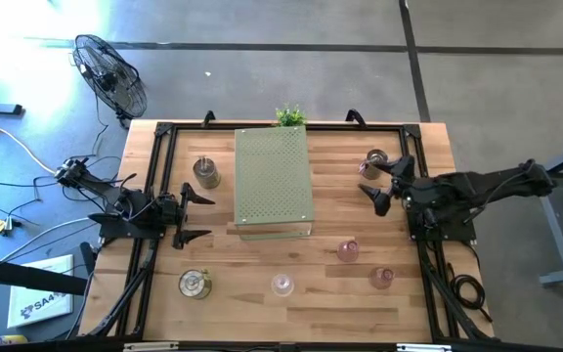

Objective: Pick & Place candle stick holders
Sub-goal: Put the right brown scented candle on the shelf

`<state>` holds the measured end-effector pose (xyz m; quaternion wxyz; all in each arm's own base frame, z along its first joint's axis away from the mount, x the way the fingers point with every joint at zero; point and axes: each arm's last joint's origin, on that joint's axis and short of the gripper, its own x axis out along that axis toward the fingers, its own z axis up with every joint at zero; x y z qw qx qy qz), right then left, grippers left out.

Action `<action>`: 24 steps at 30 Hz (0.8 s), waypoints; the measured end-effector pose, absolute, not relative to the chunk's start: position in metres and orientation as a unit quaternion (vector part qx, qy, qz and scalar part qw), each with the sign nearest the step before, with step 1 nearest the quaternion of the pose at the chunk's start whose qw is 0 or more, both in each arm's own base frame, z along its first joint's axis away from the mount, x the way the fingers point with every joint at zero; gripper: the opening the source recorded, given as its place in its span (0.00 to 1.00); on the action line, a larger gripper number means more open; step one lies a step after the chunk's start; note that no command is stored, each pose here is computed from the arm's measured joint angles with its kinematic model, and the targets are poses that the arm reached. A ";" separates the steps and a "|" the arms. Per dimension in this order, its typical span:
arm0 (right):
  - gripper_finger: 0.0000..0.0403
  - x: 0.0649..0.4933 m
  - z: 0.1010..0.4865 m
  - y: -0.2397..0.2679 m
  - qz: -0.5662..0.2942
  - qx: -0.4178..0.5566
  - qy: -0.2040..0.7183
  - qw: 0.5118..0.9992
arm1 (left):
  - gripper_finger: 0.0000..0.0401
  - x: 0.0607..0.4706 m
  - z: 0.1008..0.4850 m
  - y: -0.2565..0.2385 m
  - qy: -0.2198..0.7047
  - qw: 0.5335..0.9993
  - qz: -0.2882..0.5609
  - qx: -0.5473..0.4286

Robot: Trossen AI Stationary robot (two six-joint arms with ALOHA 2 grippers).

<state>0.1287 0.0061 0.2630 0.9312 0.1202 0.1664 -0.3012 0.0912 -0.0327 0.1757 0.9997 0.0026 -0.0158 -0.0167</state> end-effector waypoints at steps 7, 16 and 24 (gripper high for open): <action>0.99 0.151 0.259 0.006 -0.289 0.126 0.201 0.927 | 0.97 0.091 0.176 -0.033 -0.016 1.000 -0.017 0.003; 0.99 0.164 0.270 0.009 -0.233 0.155 0.148 0.949 | 0.97 0.091 0.176 -0.033 -0.016 1.000 -0.017 0.002; 0.99 0.164 0.272 0.010 -0.217 0.161 0.146 0.952 | 0.97 0.091 0.176 -0.033 -0.016 1.000 -0.017 0.002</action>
